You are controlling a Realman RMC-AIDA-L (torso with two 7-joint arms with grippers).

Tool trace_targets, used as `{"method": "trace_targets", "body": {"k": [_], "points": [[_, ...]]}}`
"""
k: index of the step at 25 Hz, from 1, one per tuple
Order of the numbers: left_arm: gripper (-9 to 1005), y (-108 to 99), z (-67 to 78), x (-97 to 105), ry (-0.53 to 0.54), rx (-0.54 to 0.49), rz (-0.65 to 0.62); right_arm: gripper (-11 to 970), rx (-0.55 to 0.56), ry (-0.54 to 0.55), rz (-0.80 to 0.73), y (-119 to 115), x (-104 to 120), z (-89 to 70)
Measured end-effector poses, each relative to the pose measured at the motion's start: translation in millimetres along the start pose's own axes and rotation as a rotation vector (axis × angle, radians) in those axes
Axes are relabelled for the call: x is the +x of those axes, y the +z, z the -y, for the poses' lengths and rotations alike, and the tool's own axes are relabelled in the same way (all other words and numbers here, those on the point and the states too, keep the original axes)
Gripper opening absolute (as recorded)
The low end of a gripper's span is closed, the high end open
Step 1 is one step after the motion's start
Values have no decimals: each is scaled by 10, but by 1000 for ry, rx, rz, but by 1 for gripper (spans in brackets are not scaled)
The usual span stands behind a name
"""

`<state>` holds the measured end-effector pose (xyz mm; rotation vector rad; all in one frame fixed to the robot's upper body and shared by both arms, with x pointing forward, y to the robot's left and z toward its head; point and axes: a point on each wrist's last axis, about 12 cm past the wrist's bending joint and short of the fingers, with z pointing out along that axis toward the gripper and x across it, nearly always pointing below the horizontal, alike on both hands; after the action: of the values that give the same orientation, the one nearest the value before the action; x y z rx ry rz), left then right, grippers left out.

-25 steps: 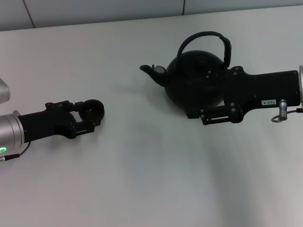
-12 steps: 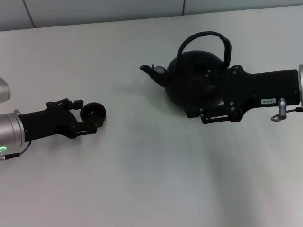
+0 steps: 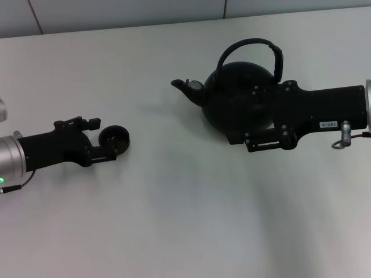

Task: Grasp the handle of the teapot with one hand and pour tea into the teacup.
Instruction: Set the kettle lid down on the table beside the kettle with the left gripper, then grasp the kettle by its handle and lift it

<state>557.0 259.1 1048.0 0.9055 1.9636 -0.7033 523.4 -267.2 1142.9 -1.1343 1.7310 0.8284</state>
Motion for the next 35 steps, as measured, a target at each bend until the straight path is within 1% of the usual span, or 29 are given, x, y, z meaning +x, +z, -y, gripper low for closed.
{"method": "trace_targets", "body": {"k": [2,6,7,8,10,12,13,14,15,16,17,18,19,20,21,22,24,30,32,35], "points": [[864,-17,-1,-6,1,-1,8,748,1,1,0,-2,3,-1],[864,-134,14,-40,17,11,49,748,2,1,0,-5,4,-1],[864,-134,14,-40,17,11,49,748,3,1,-1,-5,5,-1],[864,-194,29,-64,37,22,62,748,3,1,0,-4,5,-2],[864,-271,48,-91,58,33,80,748,12,2,0,-4,8,6],[864,-271,48,-91,58,33,80,749,35,4,1,-6,14,27],[864,-315,60,-103,70,39,91,750,47,6,1,-6,18,39],[864,-315,60,-103,70,39,91,750,57,10,1,-3,28,47],[864,-457,109,-145,112,91,122,750,57,10,1,-3,28,47],[864,-457,109,-145,112,91,122,750,58,10,1,-3,31,48],[864,-538,149,-165,147,136,138,750,62,12,1,-4,35,50],[864,-538,149,-165,147,136,138,750,66,14,1,-7,41,53],[864,-663,212,-192,191,210,162,750,78,18,1,-19,56,56],[864,-732,229,-201,202,239,172,750,78,18,1,-19,56,56],[864,-783,227,-208,205,250,179,751,83,19,1,-24,61,55],[864,-783,227,-208,205,250,179,751,86,20,4,-28,62,54],[864,-951,198,-217,213,277,183,751,89,21,13,-34,55,53],[864,-1039,146,-209,214,258,173,750,93,21,17,-43,40,55],[864,-1039,146,-209,214,258,173,750,100,24,17,-53,19,60],[864,-1028,129,-170,214,244,137,750,125,15,24,-80,0,55]]}}
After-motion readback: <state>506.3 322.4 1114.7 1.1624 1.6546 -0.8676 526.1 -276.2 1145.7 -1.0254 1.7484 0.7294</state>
